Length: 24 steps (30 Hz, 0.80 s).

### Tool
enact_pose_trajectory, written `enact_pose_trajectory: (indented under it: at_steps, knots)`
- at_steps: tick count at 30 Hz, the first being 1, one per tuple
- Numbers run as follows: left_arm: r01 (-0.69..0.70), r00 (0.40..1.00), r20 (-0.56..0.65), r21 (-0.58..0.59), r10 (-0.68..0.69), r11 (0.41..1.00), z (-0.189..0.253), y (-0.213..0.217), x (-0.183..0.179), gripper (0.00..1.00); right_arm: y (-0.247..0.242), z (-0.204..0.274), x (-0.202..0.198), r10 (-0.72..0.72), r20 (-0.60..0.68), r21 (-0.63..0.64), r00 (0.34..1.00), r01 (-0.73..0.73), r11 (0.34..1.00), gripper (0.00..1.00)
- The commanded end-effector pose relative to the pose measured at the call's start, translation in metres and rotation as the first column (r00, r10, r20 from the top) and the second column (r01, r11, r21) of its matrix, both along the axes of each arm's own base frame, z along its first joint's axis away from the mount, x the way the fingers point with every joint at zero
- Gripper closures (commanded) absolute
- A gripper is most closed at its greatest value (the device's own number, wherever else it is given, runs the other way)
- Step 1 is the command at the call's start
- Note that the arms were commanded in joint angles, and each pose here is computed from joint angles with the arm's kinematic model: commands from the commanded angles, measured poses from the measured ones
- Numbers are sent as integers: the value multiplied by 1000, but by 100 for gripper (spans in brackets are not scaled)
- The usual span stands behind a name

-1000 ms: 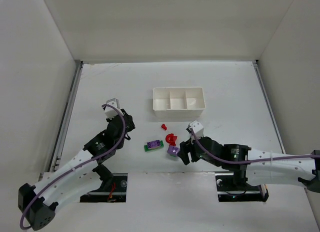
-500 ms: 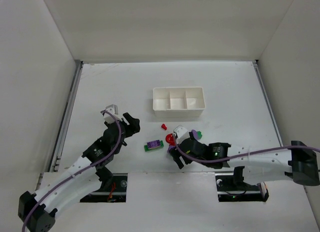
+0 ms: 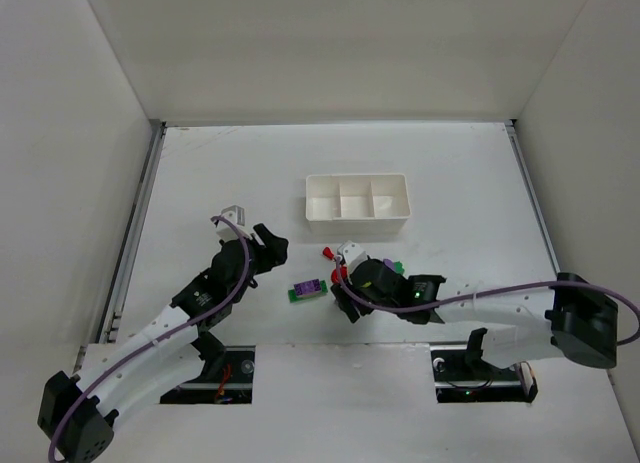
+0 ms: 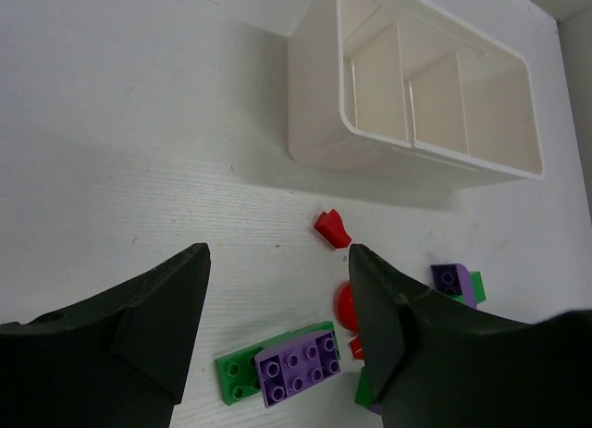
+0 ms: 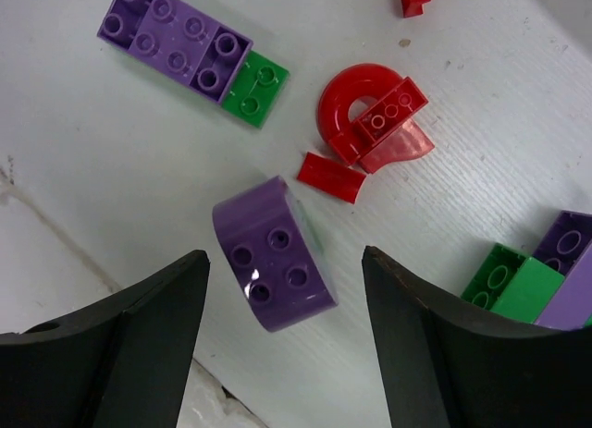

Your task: Sort the legos into containers by color

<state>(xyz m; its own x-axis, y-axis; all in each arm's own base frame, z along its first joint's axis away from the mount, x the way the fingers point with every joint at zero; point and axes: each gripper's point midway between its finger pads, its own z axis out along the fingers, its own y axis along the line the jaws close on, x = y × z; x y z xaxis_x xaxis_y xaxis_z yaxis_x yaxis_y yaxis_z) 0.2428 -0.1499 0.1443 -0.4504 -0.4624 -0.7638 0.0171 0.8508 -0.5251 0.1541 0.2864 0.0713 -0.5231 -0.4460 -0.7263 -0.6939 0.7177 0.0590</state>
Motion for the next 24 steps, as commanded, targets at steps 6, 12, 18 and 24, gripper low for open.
enact_pose_trajectory:
  at_steps: [6,12,18,24]
  knots:
    - [16,1000,11,-55,-16,998,11,-6,1,42,23,11,16,22,20,75,1000,-24,997,39]
    - [6,1000,2,-49,-6,999,11,-5,5,42,26,9,16,17,2,84,1000,-17,996,57]
    - [29,999,28,-53,-28,998,23,-12,6,43,21,68,36,-116,10,303,993,107,947,72]
    - [161,969,198,-56,-147,985,69,-41,1,42,-4,140,72,-258,-114,601,959,274,751,73]
